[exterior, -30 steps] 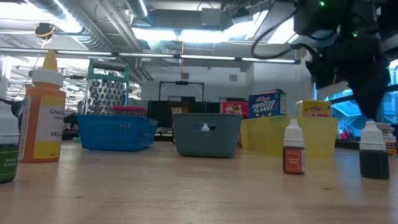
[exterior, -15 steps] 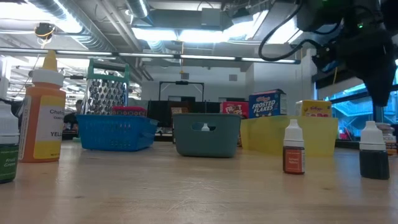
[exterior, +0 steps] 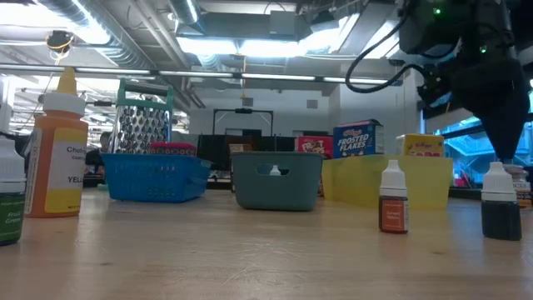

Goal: Pick & Place Kitchen Items
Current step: Put the right brown seasoning bottle into the blue bin

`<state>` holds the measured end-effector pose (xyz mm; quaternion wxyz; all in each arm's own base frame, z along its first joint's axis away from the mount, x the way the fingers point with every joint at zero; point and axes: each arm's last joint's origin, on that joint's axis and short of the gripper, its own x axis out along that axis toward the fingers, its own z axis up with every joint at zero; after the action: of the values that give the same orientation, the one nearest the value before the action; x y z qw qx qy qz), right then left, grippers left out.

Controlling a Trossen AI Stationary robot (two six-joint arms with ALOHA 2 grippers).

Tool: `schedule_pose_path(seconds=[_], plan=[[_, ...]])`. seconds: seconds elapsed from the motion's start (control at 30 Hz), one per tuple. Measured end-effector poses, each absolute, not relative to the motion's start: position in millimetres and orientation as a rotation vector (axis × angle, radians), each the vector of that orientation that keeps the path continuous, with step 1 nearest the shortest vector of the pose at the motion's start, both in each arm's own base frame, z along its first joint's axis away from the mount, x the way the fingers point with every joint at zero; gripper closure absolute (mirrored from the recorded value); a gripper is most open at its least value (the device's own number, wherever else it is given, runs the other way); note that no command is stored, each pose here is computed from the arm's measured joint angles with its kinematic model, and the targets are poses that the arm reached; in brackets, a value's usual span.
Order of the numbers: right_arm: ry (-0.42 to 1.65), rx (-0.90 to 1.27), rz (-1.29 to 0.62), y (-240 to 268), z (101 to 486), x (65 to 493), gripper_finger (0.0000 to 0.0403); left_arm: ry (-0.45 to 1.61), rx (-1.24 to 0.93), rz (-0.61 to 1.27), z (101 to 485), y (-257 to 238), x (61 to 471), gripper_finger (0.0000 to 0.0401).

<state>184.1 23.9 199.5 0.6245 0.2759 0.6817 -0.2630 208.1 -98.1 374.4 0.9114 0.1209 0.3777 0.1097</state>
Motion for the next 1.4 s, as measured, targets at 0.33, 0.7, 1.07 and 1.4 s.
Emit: schedule_pose_path(seconds=[0.33, 0.7, 1.07, 1.4], plan=[[1.561, 0.639, -0.597, 24, 187, 181, 0.0167, 0.778, 0.249, 0.226, 374, -98, 208, 0.0205], [1.546, 0.643, -0.59, 24, 187, 183, 0.0167, 0.779, 0.249, 0.226, 374, -98, 208, 0.0205], [1.541, 0.642, -0.59, 24, 186, 184, 0.0167, 0.779, 0.249, 0.225, 374, -98, 208, 0.0205], [1.543, 0.638, -0.594, 24, 186, 184, 0.0167, 0.779, 0.249, 0.225, 374, -98, 208, 0.0205]])
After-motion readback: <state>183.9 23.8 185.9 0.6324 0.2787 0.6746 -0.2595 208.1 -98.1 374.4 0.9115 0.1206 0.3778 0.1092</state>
